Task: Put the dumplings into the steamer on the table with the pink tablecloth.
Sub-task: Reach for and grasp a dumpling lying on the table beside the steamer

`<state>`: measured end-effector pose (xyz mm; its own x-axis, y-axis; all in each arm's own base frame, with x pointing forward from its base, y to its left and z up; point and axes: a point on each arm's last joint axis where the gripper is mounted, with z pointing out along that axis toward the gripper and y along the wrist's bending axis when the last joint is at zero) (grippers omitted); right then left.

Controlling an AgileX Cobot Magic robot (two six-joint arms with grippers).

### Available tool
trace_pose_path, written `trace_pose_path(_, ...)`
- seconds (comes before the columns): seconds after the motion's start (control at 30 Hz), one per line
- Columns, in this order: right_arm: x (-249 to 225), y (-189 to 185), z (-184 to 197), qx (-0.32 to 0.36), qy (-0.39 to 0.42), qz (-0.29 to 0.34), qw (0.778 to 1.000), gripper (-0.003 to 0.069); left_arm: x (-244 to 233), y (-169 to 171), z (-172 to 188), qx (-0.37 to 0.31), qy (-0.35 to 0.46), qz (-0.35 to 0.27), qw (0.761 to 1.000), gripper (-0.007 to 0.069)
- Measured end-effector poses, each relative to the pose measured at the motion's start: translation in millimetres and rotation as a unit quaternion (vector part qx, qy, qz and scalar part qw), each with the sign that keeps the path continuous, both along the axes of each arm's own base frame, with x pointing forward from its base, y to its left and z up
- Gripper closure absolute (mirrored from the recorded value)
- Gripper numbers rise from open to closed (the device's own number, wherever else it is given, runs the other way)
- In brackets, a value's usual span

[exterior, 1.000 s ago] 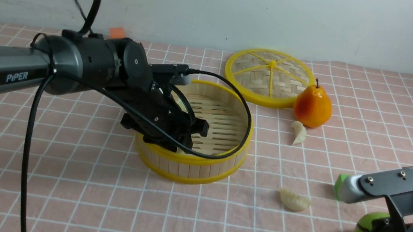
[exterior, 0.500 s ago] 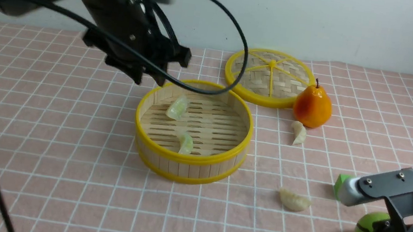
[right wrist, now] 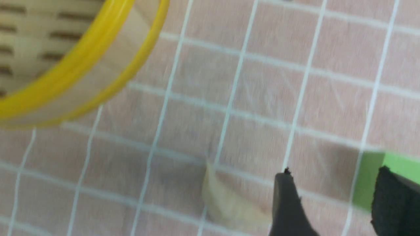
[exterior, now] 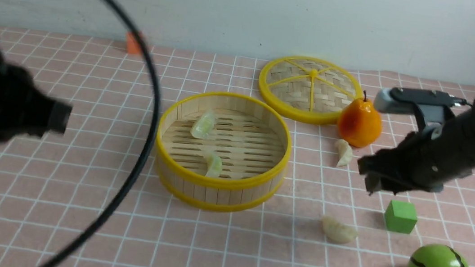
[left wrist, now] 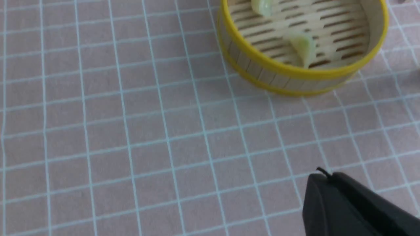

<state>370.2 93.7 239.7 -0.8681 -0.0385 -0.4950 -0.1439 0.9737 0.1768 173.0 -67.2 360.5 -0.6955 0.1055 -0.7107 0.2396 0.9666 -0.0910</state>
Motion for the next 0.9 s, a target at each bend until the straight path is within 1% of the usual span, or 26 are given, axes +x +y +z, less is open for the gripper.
trace_pose_path(0.13,46.0,7.6,-12.5,0.008,-0.007,-0.006,1.000,0.0271,-31.3,12.8,-46.0,0.013,0.030,-0.001,0.999,0.0639)
trace_pose_path(0.23,70.1,12.8,-21.2,0.011,-0.016,-0.006,1.000,0.0270,-43.1,17.8,-62.5,0.016,0.037,-0.001,0.999,0.0639)
trace_pose_path(0.3,89.0,16.6,-29.3,0.013,-0.029,-0.008,0.999,0.0269,-49.8,20.5,-75.6,0.012,0.022,-0.003,1.000,0.0639)
trace_pose_path(0.37,102.8,18.9,-38.6,0.011,-0.040,-0.008,0.999,0.0269,-51.1,20.7,-84.1,0.000,-0.010,-0.006,1.000,0.0639)
trace_pose_path(0.43,111.7,19.8,-50.2,0.005,-0.041,-0.009,0.999,0.0274,-49.8,20.0,-89.1,-0.009,-0.036,-0.009,0.999,0.0639)
trace_pose_path(0.5,115.9,19.5,-58.9,-0.004,-0.039,-0.007,0.999,0.0280,-49.4,19.8,-91.6,-0.010,-0.040,-0.009,0.999,0.0639)
trace_pose_path(0.53,119.2,18.0,-65.9,-0.022,-0.040,-0.002,0.999,0.0291,-48.9,19.5,-92.4,-0.012,-0.046,-0.010,0.999,0.0639)
trace_pose_path(0.63,121.7,15.5,-73.6,-0.038,-0.037,-0.002,0.999,0.0323,-48.4,19.3,-92.4,-0.013,-0.051,-0.011,0.999,0.0639)
trace_pose_path(0.7,121.2,14.5,-81.4,-0.053,-0.025,0.004,0.998,0.0371,-48.1,19.2,-92.1,-0.014,-0.053,-0.011,0.998,0.0639)
trace_pose_path(0.77,120.7,14.1,-81.5,-0.055,-0.022,0.005,0.998,0.0438,-48.1,19.2,-92.1,-0.014,-0.053,-0.011,0.998,0.0639)
trace_pose_path(0.8,120.6,14.1,-81.4,-0.056,-0.021,0.005,0.998,0.0459,-48.1,19.2,-92.1,-0.014,-0.053,-0.011,0.998,0.0639)
trace_pose_path(0.9,119.9,14.0,-79.8,-0.059,-0.018,0.009,0.998,0.0463,-48.0,19.2,-92.1,-0.014,-0.054,-0.011,0.998,0.0639)
